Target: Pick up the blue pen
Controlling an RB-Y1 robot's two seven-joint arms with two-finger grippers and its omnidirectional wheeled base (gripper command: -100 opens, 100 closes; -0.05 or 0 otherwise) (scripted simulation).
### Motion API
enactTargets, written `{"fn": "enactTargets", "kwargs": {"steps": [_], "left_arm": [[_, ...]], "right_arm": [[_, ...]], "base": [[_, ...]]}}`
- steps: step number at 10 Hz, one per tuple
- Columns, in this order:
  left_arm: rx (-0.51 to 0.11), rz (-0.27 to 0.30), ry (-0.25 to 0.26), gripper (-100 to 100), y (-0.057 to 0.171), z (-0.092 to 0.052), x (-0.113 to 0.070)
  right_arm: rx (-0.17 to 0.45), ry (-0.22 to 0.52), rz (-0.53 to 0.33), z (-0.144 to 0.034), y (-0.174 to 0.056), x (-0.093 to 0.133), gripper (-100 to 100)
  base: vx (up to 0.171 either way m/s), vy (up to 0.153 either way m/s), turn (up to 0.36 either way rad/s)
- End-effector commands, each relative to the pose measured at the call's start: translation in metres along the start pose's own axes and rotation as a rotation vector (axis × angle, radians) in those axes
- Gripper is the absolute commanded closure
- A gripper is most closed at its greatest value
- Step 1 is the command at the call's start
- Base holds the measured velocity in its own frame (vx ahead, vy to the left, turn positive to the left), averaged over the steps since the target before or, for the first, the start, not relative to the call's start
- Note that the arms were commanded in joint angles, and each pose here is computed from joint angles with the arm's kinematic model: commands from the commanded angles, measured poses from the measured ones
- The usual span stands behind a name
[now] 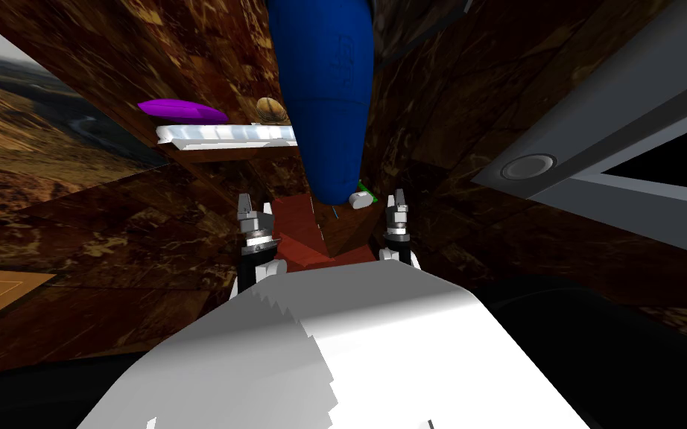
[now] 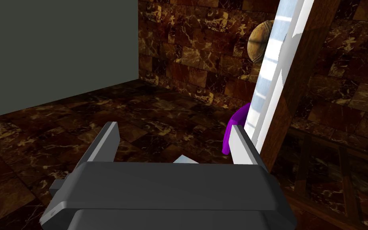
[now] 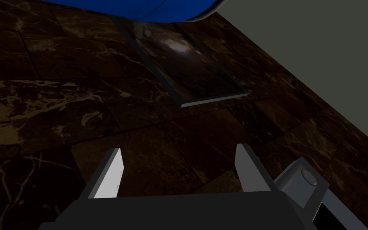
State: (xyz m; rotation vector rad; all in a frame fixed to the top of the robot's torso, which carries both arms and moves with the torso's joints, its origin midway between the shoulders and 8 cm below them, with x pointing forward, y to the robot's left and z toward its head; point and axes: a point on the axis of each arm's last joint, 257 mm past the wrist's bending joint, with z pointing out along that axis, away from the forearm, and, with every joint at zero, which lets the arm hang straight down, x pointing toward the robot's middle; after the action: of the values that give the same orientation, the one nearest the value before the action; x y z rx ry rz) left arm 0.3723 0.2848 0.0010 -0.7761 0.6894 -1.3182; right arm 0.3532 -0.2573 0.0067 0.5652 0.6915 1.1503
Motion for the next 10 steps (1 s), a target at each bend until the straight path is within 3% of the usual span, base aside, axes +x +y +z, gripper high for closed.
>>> {"fn": "enactTargets", "kwargs": {"steps": [1,10], "left_arm": [[-0.024,0.008,0.035,-100,0.006,0.001,0.007],[-0.214,0.002,0.186,-100,0.054,0.005,0.057]], "right_arm": [[0.000,0.000,0.000,0.000,0.000,0.000,0],[0.000,0.000,0.000,0.000,0.000,0.000,0]], "base": [[0.006,-0.004,-0.043],[0.022,-0.007,-0.059]]}}
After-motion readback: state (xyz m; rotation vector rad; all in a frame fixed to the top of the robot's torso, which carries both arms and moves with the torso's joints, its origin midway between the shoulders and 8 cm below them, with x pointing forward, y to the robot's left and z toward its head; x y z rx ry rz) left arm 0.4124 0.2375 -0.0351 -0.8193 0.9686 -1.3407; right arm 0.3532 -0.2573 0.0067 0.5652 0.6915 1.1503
